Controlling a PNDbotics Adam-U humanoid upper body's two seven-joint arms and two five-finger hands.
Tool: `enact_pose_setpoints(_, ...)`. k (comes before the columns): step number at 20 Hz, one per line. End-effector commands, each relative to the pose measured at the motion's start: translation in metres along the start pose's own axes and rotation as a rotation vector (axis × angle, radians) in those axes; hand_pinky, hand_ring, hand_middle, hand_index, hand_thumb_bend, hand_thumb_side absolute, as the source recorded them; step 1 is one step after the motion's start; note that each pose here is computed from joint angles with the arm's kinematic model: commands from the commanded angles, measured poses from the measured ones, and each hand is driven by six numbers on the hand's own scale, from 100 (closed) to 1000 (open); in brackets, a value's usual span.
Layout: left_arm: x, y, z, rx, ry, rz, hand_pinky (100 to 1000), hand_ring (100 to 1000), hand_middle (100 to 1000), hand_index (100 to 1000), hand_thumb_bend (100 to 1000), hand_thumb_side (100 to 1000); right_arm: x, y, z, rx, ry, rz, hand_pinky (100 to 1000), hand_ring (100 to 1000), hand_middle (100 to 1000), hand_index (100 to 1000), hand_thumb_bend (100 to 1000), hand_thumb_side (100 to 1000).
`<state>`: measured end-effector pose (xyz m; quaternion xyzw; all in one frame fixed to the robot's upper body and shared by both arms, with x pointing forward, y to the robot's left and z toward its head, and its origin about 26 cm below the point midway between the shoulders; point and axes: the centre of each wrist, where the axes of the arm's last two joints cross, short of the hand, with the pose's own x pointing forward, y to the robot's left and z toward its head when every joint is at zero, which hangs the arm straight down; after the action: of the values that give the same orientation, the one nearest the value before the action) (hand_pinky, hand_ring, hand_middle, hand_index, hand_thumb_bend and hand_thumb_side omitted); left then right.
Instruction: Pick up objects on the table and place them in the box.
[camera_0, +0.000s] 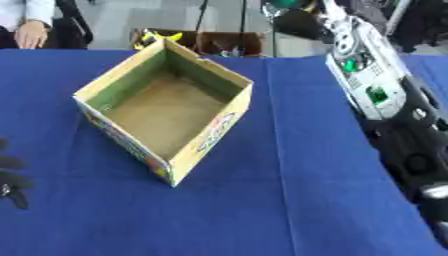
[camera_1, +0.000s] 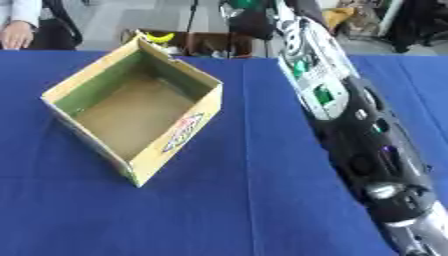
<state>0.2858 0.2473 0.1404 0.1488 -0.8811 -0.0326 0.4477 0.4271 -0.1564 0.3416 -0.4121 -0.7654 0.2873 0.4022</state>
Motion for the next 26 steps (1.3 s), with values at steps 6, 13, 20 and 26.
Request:
enact_pose_setpoints(6, 0.007, 0.002, -0.004, -0.025, -0.035, 0.000, 254, 427, 521, 793, 100, 929, 0.035, 0.023, -0.009, 0.001, -0.072, 0.021, 628, 652, 586, 729, 100, 532)
enact_pose_setpoints(13, 0.008, -0.001, -0.004, -0.040, -0.037, 0.010, 254, 426, 521, 793, 100, 929, 0.049, 0.058, -0.007, 0.029, -0.095, 0.046, 626, 643, 580, 722, 100, 544)
enact_pose_setpoints(20, 0.009, -0.003, -0.005, -0.046, -0.046, 0.019, 253, 425, 520, 793, 100, 929, 0.053, 0.086, 0.001, 0.083, -0.111, 0.076, 627, 642, 578, 721, 100, 554)
enact_pose_setpoints(26, 0.010, -0.004, -0.007, -0.050, -0.052, 0.024, 253, 424, 519, 793, 100, 929, 0.051, 0.106, 0.006, 0.139, -0.128, 0.122, 629, 637, 577, 718, 100, 575)
